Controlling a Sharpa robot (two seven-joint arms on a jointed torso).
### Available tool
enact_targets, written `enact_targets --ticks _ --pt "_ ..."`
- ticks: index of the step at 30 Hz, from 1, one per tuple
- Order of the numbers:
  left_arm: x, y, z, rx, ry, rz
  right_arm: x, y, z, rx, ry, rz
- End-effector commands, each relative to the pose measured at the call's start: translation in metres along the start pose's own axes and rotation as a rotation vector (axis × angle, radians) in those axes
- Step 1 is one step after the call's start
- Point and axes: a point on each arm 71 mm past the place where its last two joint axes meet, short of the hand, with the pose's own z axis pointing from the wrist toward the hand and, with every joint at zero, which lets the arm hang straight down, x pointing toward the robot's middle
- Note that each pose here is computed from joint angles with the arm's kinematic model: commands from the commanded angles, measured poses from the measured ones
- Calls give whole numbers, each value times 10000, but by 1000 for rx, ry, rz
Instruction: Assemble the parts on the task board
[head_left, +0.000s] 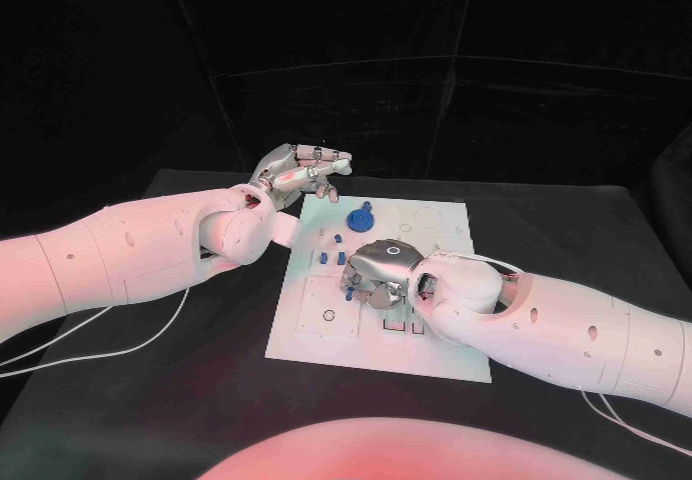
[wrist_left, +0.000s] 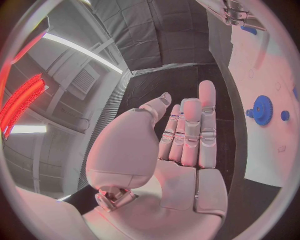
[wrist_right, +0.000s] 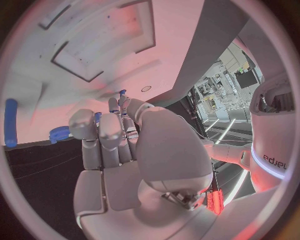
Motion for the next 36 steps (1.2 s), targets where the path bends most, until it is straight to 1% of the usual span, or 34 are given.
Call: enact_targets --ticks 1,9,23,36 --pt "13 -11 7 2 11 -9 14 33 7 -13 25 -18" --pt "9 -8 8 -1 12 -9 15 36 2 -18 26 -15" --pt "-4 0 13 -9 10 -8 -5 30 -2 -25 -3 25" --pt "-7 2 13 -11 11 -8 -13 12 -7 -22 -18 49"
